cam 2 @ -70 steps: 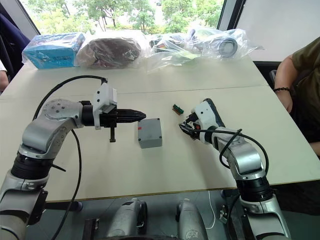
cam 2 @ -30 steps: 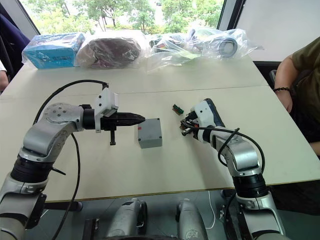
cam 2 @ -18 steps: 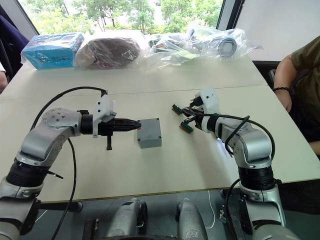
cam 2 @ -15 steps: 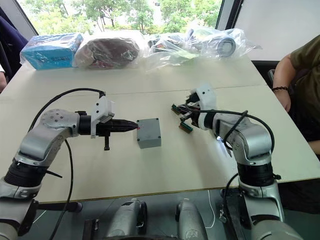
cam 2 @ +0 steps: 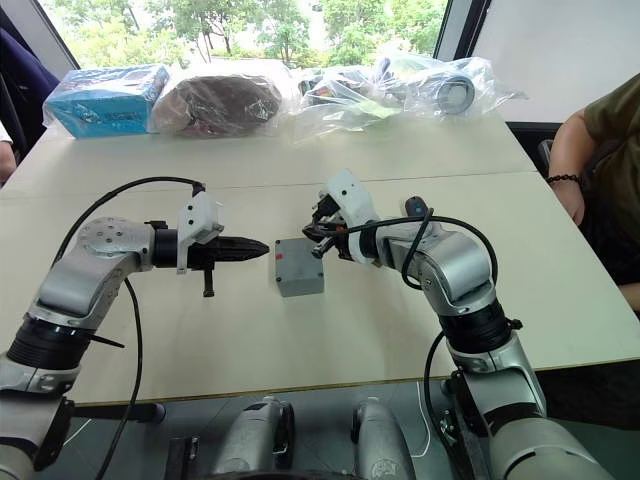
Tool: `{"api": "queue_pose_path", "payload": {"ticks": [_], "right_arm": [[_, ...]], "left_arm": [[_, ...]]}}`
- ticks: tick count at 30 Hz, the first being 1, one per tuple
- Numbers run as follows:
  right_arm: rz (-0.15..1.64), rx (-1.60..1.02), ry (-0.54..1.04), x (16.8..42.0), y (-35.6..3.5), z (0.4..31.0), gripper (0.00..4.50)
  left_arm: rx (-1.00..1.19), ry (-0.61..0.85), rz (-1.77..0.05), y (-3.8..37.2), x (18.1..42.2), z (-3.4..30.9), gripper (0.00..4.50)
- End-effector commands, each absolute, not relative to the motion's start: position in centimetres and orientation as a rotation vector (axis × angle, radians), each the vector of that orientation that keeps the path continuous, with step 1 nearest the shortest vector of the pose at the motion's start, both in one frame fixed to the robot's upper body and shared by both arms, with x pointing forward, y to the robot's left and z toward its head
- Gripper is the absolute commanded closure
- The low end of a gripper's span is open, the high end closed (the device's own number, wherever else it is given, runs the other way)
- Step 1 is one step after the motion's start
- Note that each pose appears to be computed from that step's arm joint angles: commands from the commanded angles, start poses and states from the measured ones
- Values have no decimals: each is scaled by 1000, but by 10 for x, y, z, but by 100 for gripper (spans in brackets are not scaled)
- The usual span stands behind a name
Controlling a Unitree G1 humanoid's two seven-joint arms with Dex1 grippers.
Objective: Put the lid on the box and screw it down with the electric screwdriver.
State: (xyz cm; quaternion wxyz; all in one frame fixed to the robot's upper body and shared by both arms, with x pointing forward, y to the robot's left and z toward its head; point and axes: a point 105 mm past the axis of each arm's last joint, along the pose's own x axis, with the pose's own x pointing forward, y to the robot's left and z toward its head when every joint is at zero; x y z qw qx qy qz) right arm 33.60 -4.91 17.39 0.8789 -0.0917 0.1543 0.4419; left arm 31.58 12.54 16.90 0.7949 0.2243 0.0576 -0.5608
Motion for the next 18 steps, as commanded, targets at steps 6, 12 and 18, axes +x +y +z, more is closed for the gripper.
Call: {"api": "queue_pose_path", "payload": {"ticks": [6, 12, 18], "right_arm": [[917, -200, 284, 338, -52, 181, 439], [913, -202, 295, 337, -54, 179, 439], [904, -208, 294, 339, -57, 180, 439]], "left_arm": [[518, 72, -1216, 120, 312, 180, 450], [518, 72, -1220, 120, 312, 180, 450], [519, 73, -1222, 120, 312, 180, 450]]}}
